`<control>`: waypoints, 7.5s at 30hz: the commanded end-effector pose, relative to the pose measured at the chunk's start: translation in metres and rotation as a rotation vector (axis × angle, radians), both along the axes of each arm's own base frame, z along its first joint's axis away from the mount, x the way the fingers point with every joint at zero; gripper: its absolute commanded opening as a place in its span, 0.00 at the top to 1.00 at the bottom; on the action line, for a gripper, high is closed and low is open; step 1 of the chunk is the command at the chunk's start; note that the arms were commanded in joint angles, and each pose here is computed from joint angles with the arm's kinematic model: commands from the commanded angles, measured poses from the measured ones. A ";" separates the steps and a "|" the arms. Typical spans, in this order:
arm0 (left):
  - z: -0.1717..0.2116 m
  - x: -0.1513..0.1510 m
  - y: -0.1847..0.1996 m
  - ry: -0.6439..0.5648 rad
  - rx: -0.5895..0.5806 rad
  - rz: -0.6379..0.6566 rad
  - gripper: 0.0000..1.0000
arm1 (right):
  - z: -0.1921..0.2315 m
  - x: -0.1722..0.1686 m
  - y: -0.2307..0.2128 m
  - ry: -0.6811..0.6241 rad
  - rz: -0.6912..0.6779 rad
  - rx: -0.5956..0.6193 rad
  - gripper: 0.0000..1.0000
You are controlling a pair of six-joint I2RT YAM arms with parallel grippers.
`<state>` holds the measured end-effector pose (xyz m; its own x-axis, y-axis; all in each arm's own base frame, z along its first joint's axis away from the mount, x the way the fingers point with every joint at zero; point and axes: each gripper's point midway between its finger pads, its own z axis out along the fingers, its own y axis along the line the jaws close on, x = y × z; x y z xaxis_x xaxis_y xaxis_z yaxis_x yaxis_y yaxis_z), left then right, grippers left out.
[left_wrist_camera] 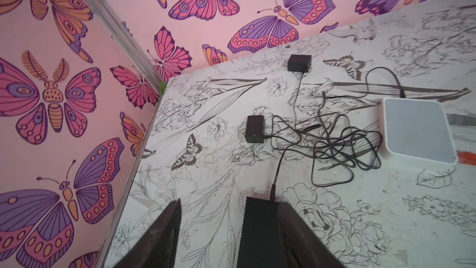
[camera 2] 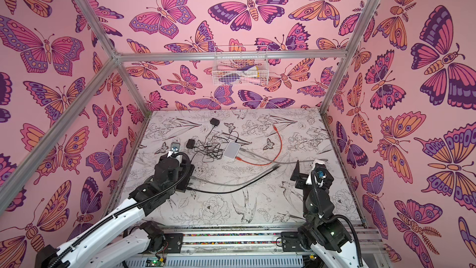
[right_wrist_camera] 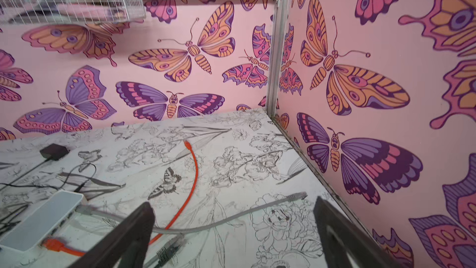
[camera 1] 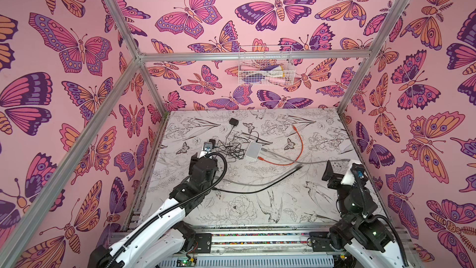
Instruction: Insert the plug into the switch port
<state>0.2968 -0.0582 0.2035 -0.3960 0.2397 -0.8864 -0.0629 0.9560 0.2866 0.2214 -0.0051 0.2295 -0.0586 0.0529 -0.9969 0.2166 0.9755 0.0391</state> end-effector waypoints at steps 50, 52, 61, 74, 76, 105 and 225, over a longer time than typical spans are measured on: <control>-0.074 -0.033 0.069 -0.080 -0.017 0.230 0.13 | -0.080 0.028 -0.004 0.121 -0.131 -0.160 0.01; -0.072 -0.033 0.069 -0.096 -0.023 0.225 0.13 | -0.079 0.027 -0.005 0.115 -0.135 -0.158 0.01; -0.063 -0.038 0.073 -0.188 -0.060 0.233 0.11 | -0.077 0.026 -0.006 0.066 -0.135 -0.141 0.01; -0.058 -0.034 0.074 -0.261 -0.051 0.230 0.01 | -0.078 0.035 -0.011 0.028 -0.133 -0.126 0.01; -0.058 -0.032 0.074 -0.271 -0.050 0.229 0.01 | -0.079 0.036 -0.015 0.025 -0.138 -0.110 0.01; -0.061 -0.001 0.089 -0.312 -0.127 0.240 0.01 | -0.089 0.082 -0.009 0.048 -0.094 -0.089 0.01; -0.104 0.062 0.040 -0.226 -0.108 -0.086 0.01 | -0.126 0.159 -0.006 0.224 -0.012 -0.083 0.01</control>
